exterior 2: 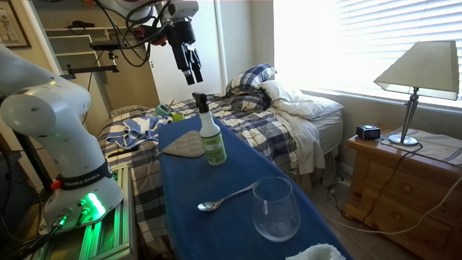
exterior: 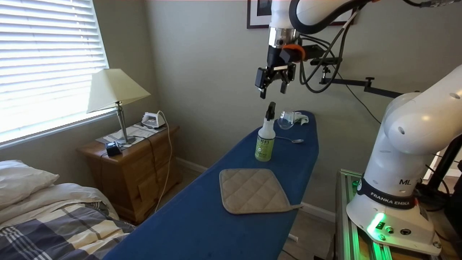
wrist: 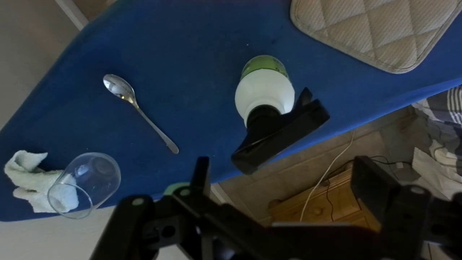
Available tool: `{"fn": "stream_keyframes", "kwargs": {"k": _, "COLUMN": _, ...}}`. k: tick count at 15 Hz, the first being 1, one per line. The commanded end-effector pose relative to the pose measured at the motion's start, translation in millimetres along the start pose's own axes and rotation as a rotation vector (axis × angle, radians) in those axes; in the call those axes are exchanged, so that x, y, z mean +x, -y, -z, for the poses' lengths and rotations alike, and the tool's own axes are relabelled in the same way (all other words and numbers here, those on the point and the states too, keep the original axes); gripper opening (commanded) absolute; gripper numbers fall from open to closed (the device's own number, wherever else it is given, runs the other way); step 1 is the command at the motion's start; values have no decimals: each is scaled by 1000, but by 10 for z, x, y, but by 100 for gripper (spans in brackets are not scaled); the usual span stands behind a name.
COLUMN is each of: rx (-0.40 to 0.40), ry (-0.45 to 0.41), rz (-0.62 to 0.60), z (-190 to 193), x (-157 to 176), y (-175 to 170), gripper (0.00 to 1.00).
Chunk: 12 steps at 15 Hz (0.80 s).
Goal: Rotate the spray bottle to the right.
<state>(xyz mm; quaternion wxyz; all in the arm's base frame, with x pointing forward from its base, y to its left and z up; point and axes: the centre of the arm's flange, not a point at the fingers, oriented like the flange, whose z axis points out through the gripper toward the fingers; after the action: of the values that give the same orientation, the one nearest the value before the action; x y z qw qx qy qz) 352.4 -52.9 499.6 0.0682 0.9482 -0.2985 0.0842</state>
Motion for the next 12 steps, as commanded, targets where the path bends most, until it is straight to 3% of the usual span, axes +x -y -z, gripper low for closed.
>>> {"fn": "stream_keyframes", "kwargs": {"k": 1, "rx": 74, "ry": 35, "rz": -70, "z": -150, "x": -36, "y": -52, "gripper": 100}}
{"fn": "stream_keyframes", "kwargs": {"k": 5, "rx": 58, "ry": 71, "rz": -92, "z": -293, "x": -117, "y": -46, "gripper": 100}}
{"fn": "stream_keyframes", "kwargs": {"k": 12, "rx": 82, "ry": 33, "rz": -76, "z": -392, "x": -90, "y": -2, "gripper": 97}}
